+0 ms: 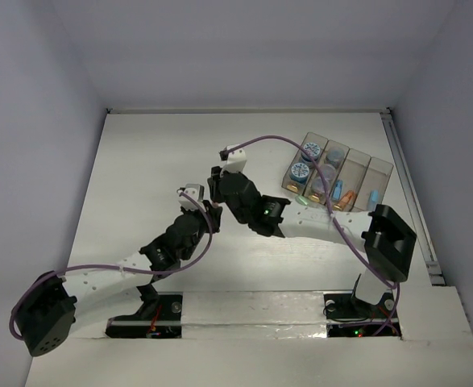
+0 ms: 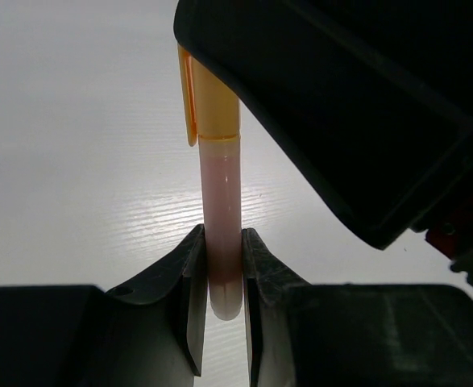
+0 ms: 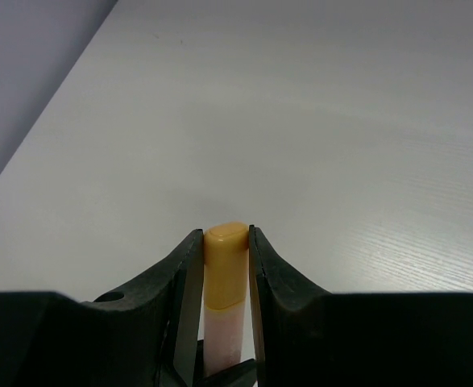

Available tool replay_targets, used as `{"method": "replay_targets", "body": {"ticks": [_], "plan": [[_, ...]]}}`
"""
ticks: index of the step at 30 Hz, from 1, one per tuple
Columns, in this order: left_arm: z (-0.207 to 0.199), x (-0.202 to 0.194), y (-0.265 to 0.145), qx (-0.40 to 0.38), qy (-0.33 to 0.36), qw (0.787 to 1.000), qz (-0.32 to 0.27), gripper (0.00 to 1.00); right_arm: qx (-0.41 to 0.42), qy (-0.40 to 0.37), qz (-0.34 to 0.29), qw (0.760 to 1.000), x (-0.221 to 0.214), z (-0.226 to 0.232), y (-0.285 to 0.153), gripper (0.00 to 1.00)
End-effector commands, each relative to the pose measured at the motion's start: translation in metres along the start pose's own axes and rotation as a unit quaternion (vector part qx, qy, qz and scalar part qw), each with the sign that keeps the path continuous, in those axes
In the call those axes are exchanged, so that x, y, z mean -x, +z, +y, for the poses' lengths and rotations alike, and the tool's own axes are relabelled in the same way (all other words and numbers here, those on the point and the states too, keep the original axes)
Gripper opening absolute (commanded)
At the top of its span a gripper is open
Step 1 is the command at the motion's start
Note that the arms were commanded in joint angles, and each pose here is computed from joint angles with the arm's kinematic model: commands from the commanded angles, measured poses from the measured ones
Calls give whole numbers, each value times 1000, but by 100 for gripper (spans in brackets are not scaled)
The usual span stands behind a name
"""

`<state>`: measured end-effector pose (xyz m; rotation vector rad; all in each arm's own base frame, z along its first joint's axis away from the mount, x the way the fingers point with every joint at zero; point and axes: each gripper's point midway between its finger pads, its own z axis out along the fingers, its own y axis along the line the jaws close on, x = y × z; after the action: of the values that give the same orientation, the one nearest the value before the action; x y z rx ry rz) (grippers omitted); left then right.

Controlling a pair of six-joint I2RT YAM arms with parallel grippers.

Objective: Sort the stationery into containers
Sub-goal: Close the pen cap on the pen.

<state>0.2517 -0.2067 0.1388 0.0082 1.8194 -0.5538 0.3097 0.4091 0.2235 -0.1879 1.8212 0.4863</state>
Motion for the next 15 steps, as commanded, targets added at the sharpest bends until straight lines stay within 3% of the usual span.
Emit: {"method": "replay_targets", "body": {"ticks": [1, 15], "plan": [[-12, 58, 0, 5, -45, 995, -84, 0, 36, 30, 0, 999, 4, 16, -16, 0], [-21, 74, -10, -22, -26, 995, -96, 0, 109, 11, 43, 993, -12, 28, -37, 0]]}}
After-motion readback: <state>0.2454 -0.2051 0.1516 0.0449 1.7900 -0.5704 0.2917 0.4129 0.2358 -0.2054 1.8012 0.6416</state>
